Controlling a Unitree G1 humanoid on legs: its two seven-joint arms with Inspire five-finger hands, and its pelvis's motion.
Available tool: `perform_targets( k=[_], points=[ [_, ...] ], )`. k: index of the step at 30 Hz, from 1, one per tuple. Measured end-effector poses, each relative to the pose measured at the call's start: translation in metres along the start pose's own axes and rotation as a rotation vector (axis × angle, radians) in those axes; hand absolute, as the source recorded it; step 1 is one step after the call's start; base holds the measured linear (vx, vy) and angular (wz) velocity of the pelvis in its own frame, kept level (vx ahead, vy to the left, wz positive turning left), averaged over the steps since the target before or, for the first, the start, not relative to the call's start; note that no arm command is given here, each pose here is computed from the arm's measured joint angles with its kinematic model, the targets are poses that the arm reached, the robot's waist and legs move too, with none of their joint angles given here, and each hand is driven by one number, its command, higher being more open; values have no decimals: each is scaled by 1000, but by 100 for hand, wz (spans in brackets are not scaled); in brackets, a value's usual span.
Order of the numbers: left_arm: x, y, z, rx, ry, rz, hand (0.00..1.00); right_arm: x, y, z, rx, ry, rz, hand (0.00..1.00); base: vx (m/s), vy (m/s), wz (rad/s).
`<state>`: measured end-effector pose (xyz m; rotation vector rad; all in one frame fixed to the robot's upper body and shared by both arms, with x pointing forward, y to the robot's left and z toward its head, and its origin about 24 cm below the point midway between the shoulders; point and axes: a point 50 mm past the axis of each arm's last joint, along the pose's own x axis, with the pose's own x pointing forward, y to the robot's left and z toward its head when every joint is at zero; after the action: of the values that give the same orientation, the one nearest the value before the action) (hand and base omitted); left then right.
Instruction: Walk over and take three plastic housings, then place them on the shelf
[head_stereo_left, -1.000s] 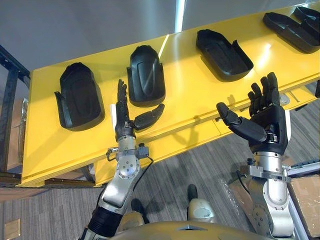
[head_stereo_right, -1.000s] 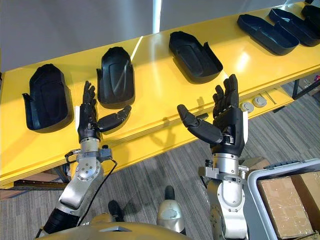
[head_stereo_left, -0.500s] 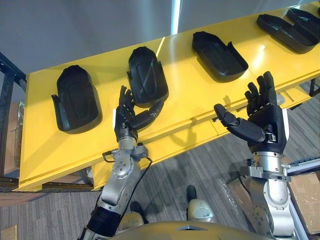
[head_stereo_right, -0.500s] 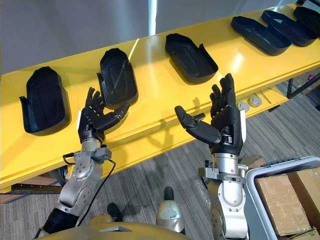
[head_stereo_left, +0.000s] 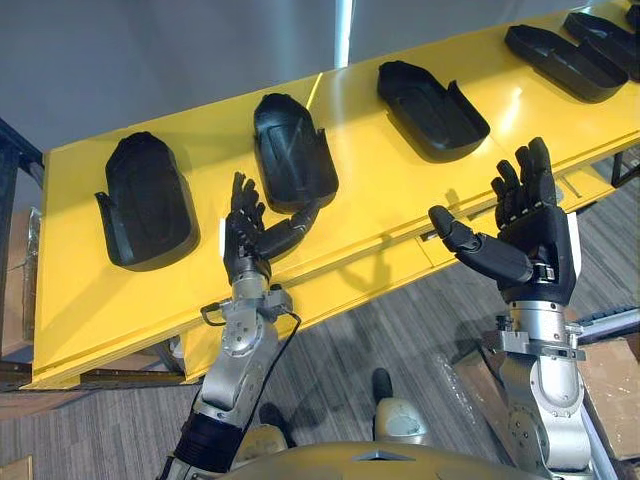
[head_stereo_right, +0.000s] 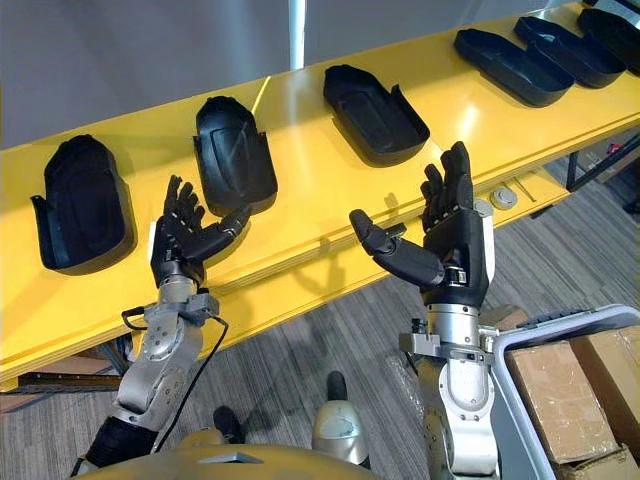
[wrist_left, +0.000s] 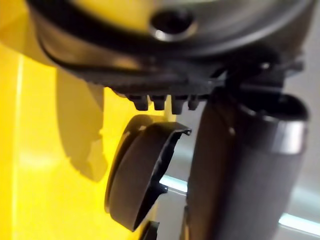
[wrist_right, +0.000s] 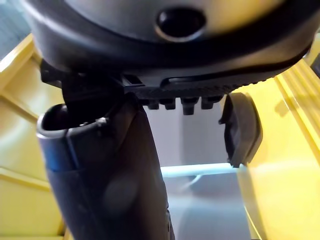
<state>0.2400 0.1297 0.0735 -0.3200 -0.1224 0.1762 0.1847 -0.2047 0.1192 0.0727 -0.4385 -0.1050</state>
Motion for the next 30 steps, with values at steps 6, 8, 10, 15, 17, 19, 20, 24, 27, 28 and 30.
perform_targets(
  k=[6,8,10,15,17,19,20,24,27,28,30],
  points=[
    [-1,4,2,-74,7,4,100,1,-5,2,-17,-7,1,100,-3,-1,-4],
    [-2,4,2,-74,7,4,100,1,-6,2,-18,-6,3,100,0,0,0],
    [-1,6,2,-73,5,6,100,1,-7,2,-4,-6,-4,100,0,0,0],
    [-2,5,2,-75,6,2,100,2,-8,3,-7,-13,-6,100,0,0,0],
    [-2,5,2,-81,9,-3,100,2,-8,3,-7,-11,-3,100,0,0,0],
    [-2,5,1,-102,17,-4,100,2,-8,3,-7,-6,-2,100,0,0,0],
    [-2,5,1,-104,19,-5,100,2,-8,3,-7,-4,-2,100,0,0,0],
    [-3,2,0,-106,28,-27,100,2,-8,2,-8,7,1,100,0,0,0],
    [-4,-1,-2,-111,36,-53,100,3,-8,2,-8,5,1,100,0,0,0],
    [-4,-2,-2,-113,38,-58,100,3,-8,2,-7,5,2,100,0,0,0],
    [-5,-4,-3,-116,44,-70,100,3,-7,2,-7,3,4,100,0,0,0]
  ],
)
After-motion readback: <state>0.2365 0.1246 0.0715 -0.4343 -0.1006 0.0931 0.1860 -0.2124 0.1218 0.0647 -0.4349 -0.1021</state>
